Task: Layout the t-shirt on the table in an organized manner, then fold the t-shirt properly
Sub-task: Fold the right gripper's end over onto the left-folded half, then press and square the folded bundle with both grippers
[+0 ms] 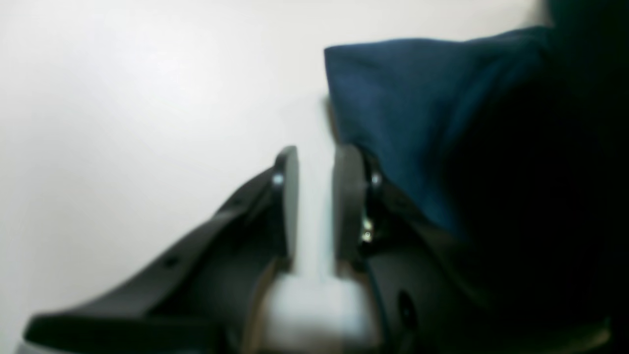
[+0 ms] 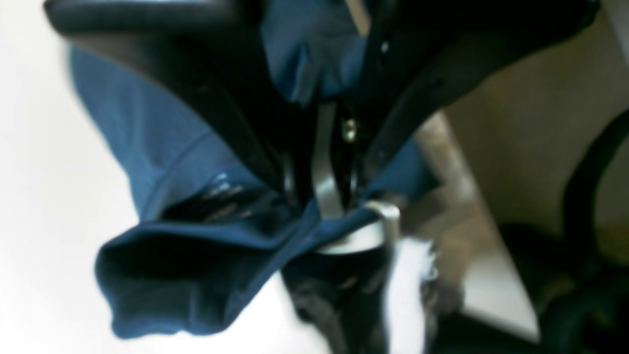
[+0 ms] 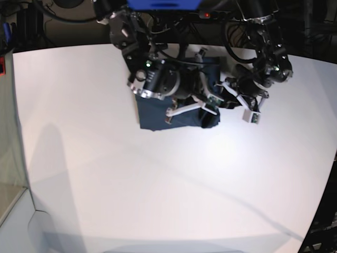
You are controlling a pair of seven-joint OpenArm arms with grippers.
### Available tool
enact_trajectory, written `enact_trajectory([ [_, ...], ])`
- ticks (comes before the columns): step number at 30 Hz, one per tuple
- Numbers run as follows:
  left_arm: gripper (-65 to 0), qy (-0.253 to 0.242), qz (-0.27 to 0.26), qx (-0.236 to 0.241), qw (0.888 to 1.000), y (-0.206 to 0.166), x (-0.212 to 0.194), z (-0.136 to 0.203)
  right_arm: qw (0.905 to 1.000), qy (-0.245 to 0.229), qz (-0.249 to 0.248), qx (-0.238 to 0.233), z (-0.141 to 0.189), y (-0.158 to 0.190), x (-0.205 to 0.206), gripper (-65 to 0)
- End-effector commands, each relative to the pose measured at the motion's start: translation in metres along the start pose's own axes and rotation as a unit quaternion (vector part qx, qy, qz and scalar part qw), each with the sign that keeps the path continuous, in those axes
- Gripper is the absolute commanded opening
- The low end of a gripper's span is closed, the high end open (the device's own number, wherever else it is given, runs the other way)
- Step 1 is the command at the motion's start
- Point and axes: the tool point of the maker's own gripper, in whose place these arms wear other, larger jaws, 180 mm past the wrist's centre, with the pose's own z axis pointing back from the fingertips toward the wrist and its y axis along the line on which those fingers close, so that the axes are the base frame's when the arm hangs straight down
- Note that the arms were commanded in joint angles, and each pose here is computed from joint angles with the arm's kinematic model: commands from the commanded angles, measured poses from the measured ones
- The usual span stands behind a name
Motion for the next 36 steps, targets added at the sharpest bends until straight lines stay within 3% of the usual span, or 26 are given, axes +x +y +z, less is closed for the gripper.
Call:
enact_trajectory([
  [1, -52.1, 0.014, -0.003, 0.006, 1.000, 0.002, -0.003, 0.001, 0.9980, -0.059, -0.007, 0.019, 0.001, 0.003, 0.030, -65.0],
  [21, -52.1, -0.065, -0.092, 0.050, 0.992, -0.006, 0.051, 0.058, 0.9972, -0.054, -0.022, 0.047, -0.015, 0.003, 0.025, -65.0],
  [29, -52.1, -0.072, -0.079, 0.129, 0.986, 0.042, 0.051, 0.100, 0.9972, -0.053, -0.021, 0.049, -0.016, 0.005, 0.025, -65.0],
  [31, -52.1, -0.075, -0.071, 0.144, 0.984, 0.051, 0.050, 0.107, 0.9972, -0.053, -0.021, 0.049, -0.016, 0.005, 0.025, -60.2],
  [36, -52.0, -0.076, -0.064, 0.156, 0.983, 0.059, 0.049, 0.112, 0.9972, -0.057, -0.018, 0.045, -0.013, 0.004, 0.028, -39.0],
])
